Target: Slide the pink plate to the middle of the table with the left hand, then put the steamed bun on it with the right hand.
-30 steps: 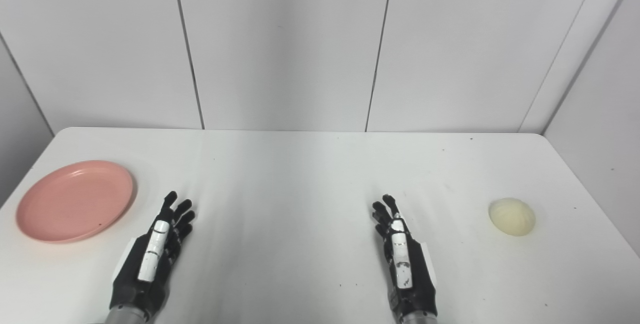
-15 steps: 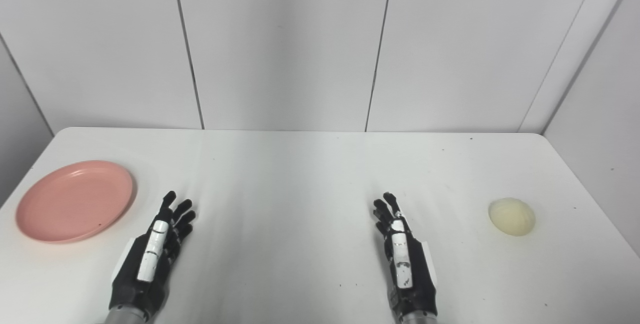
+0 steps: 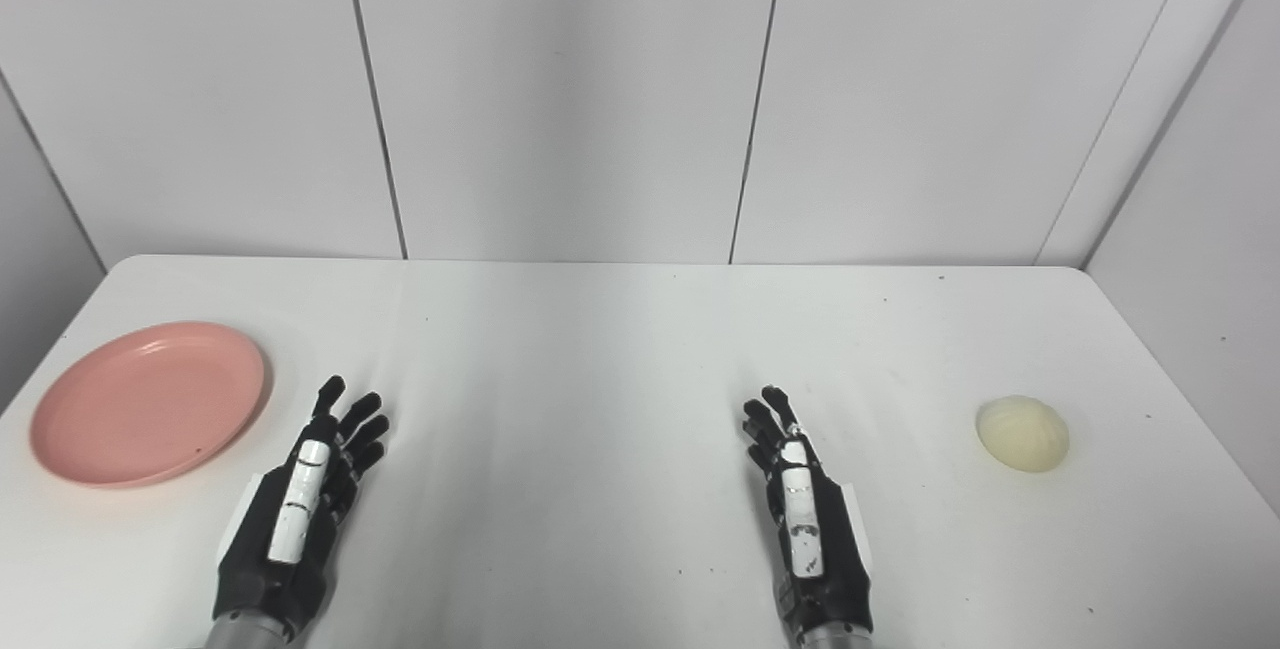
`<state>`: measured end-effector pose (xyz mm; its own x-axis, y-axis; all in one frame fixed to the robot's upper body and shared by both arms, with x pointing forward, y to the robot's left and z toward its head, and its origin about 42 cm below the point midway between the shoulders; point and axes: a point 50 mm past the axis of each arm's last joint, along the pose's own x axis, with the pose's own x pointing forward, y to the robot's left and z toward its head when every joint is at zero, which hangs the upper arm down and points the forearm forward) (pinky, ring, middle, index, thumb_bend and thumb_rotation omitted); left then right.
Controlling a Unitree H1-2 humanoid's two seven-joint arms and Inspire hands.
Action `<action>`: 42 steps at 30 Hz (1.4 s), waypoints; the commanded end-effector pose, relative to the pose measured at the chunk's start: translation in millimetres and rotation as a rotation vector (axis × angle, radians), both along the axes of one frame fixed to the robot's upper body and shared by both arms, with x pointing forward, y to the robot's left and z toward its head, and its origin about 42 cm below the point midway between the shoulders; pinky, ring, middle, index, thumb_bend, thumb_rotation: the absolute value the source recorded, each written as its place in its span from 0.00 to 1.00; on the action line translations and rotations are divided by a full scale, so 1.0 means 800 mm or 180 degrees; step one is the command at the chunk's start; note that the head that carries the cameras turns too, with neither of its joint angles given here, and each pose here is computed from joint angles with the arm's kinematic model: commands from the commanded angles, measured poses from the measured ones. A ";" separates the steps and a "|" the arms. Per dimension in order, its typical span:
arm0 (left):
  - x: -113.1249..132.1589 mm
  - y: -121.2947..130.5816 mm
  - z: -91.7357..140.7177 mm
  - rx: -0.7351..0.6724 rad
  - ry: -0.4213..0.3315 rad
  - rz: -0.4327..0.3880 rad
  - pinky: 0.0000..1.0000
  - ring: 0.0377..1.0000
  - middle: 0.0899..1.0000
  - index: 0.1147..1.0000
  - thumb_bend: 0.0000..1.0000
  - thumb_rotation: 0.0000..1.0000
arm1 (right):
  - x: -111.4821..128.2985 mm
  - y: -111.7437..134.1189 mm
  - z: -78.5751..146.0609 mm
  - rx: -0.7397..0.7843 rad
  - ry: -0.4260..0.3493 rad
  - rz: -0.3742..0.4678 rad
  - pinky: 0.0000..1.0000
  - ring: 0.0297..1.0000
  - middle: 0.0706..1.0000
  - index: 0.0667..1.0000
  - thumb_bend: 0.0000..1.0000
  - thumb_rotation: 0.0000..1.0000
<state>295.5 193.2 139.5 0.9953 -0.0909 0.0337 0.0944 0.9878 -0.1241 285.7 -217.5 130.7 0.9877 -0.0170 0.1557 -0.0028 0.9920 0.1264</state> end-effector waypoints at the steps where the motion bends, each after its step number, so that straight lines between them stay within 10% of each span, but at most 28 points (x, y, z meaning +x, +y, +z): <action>1: 0.003 -0.002 0.015 -0.0014 -0.0211 -0.0031 0.95 0.92 0.93 1.00 0.76 0.85 | -0.002 0.002 0.003 0.0008 -0.0103 -0.0011 0.95 0.91 0.88 0.91 0.79 1.00; 42: 0.012 -0.055 -0.032 -0.0023 -0.0098 -0.0156 0.95 0.94 0.94 1.00 0.60 0.89 | 0.003 -0.050 -0.042 -0.0004 0.0007 0.0047 1.00 0.94 0.92 0.95 0.73 1.00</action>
